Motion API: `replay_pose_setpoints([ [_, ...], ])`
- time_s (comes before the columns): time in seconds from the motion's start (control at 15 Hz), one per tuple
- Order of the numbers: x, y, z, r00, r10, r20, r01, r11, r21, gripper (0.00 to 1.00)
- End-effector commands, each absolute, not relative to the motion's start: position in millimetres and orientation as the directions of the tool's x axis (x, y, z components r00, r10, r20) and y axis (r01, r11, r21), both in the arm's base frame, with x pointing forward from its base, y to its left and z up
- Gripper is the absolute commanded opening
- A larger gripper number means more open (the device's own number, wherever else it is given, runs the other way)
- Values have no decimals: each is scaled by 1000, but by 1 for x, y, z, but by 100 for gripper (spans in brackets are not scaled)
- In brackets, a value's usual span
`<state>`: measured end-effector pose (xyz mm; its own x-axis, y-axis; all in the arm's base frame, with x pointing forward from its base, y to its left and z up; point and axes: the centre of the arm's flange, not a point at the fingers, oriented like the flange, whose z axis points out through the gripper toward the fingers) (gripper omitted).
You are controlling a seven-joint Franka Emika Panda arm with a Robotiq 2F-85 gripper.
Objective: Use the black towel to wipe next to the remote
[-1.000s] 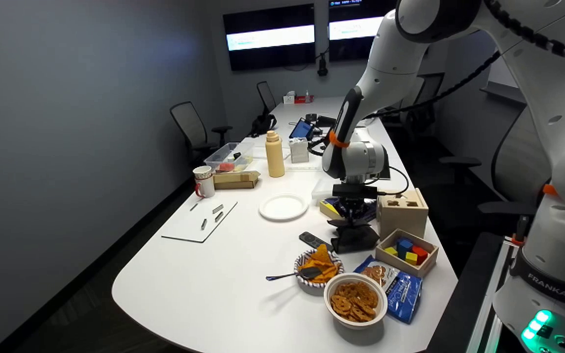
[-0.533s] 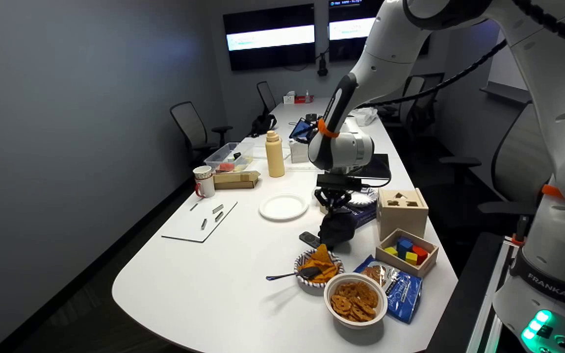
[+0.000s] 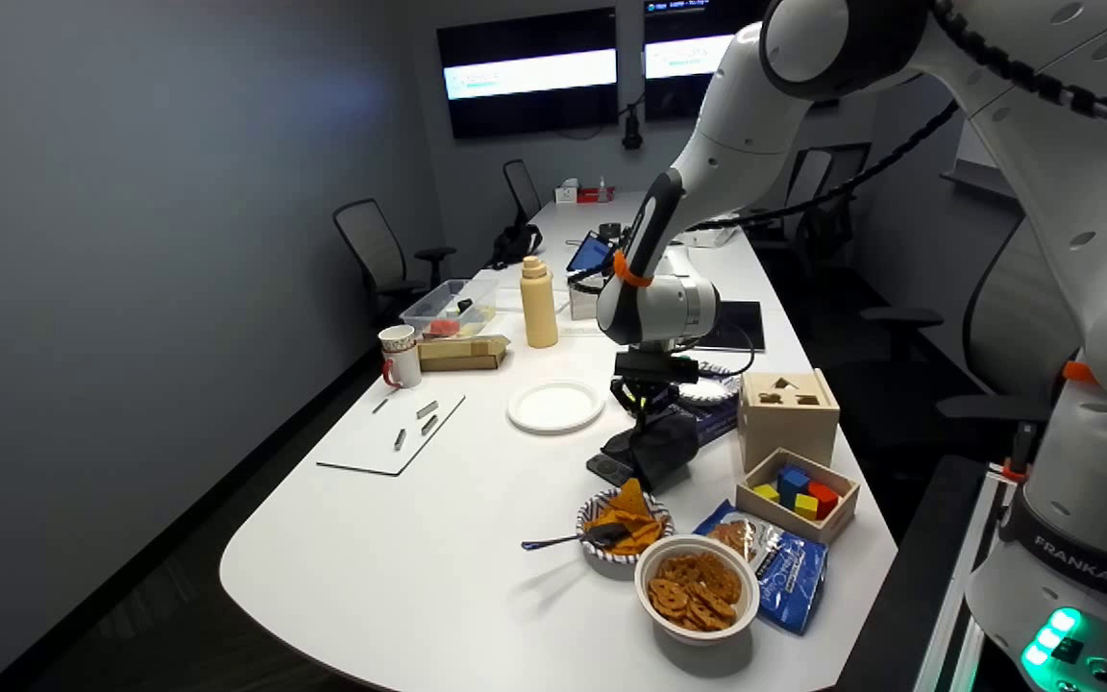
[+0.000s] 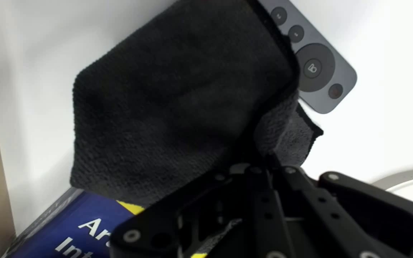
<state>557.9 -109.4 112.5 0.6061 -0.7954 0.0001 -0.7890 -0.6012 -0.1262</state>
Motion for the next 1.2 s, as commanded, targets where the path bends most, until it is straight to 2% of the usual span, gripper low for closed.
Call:
replay_pose_setpoints([
  [0.0,580,-116,101,630,-776,-26,-767,-616,-182,1],
  [0.47,610,-101,100,693,-719,-50,-712,-671,-206,1],
  [0.8,588,-100,97,669,-727,-153,-743,-657,-128,1],
  [1.13,560,-111,106,595,-785,-170,-800,-598,-37,1],
])
